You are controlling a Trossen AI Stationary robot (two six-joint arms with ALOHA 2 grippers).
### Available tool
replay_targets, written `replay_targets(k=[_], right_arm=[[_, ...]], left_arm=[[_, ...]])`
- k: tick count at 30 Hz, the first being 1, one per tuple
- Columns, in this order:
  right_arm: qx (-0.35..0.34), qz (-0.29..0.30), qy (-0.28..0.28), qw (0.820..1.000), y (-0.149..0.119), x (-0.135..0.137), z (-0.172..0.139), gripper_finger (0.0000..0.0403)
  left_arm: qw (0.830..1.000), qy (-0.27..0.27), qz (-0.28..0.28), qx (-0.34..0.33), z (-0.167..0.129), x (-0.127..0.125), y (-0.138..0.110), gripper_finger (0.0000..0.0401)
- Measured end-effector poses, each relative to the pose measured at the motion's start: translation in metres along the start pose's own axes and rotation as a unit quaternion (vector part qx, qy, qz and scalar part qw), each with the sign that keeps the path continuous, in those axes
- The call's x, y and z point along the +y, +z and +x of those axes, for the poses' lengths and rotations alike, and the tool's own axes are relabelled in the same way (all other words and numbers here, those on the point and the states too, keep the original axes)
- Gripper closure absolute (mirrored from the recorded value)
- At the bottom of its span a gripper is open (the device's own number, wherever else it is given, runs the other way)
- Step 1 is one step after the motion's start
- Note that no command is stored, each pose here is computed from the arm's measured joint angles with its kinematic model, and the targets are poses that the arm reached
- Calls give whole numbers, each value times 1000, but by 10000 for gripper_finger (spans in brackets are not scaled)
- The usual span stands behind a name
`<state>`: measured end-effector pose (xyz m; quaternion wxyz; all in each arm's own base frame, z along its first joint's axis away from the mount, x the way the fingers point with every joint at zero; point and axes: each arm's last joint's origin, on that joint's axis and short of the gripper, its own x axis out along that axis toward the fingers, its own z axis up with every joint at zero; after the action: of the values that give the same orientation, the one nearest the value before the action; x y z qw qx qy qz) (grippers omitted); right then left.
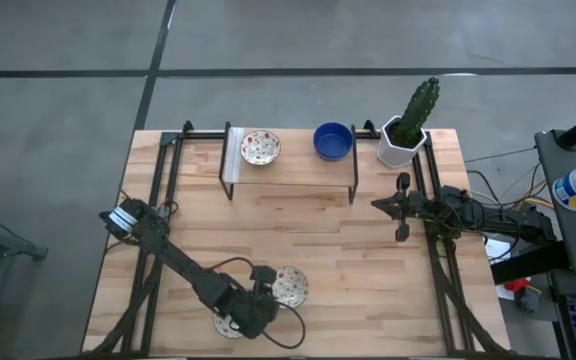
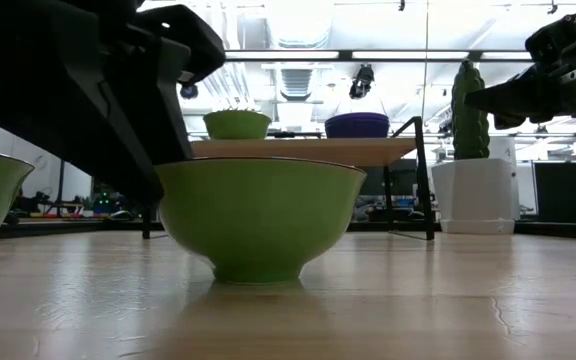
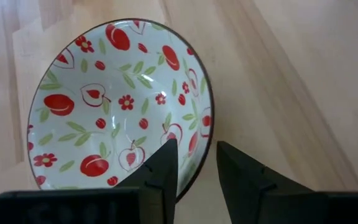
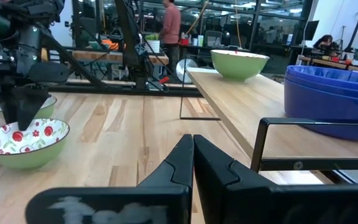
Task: Pick & Place Mini bowls
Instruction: Stack the top white bowl on top of the white bowl on the shelf
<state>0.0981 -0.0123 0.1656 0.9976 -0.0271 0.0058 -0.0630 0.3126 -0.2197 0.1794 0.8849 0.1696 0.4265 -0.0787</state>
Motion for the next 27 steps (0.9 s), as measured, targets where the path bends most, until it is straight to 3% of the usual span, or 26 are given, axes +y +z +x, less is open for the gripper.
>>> replay_targets(k=[18,27], right_arm=[[0,0,0,1000,0,0,0,394],[0,0,0,1000,0,0,0,394]], left_arm=[[1000,7,1,5,3,9,1,389],[1000,14,-19,1,3,11,3,397]])
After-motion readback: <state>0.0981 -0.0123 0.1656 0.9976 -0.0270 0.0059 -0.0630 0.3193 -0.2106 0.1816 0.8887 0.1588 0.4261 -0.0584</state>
